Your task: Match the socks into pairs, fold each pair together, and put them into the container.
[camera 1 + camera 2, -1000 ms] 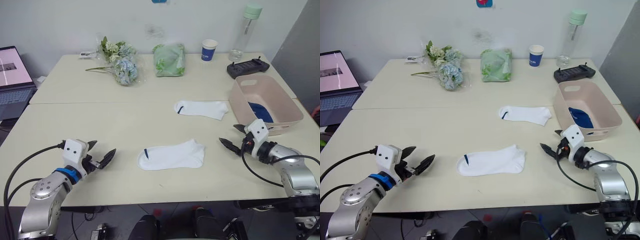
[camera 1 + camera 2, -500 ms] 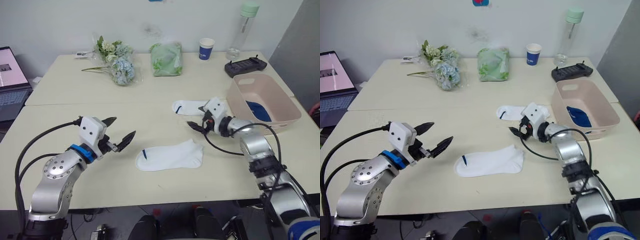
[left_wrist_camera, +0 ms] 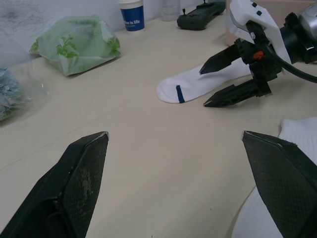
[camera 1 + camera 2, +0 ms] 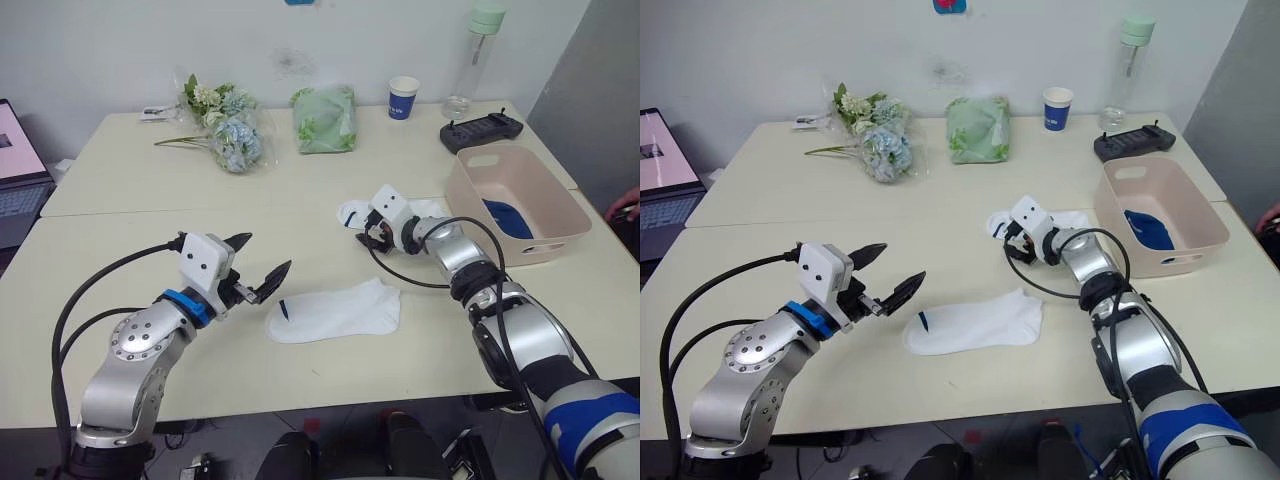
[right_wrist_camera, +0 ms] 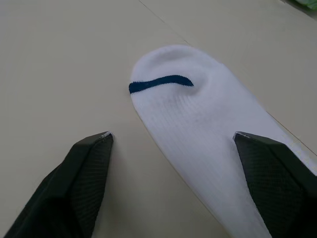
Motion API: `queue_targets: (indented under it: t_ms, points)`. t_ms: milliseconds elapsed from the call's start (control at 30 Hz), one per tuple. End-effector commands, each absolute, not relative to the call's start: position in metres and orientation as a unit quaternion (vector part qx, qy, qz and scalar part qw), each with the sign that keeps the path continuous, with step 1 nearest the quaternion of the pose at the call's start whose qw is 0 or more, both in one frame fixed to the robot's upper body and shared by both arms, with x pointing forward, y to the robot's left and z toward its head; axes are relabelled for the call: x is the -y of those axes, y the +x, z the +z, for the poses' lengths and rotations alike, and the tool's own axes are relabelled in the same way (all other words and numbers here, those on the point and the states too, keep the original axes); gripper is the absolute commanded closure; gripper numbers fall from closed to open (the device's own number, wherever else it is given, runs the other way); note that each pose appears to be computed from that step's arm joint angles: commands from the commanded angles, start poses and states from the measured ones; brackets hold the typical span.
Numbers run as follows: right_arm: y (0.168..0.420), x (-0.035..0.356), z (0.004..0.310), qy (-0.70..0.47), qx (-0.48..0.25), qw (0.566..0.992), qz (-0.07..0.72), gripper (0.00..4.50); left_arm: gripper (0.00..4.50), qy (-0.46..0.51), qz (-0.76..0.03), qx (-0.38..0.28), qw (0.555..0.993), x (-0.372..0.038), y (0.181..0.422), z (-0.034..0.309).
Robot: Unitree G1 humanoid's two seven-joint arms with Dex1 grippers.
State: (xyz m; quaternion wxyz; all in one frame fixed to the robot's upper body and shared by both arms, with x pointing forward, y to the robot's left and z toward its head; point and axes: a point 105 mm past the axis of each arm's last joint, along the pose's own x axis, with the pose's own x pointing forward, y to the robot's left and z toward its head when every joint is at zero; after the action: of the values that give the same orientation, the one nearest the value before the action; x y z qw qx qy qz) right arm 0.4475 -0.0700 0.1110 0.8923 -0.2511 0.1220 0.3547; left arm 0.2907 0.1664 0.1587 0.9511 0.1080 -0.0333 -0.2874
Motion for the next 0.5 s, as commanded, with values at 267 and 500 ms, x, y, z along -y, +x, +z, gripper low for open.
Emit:
queue_targets:
  t_ms: [267, 500]
  points:
    - [0.457, 0.082, 0.119, -0.233, -0.136, 0.907, 0.323, 4.02, 0.0, 0.113, -0.286, 0.058, 0.95, -0.161, 0.285, 0.17]
    - [0.451, 0.06, 0.127, -0.235, -0.109, 0.892, 0.37, 4.47, 0.0, 0.11, -0.28, 0.057, 0.952, -0.164, 0.285, 0.17]
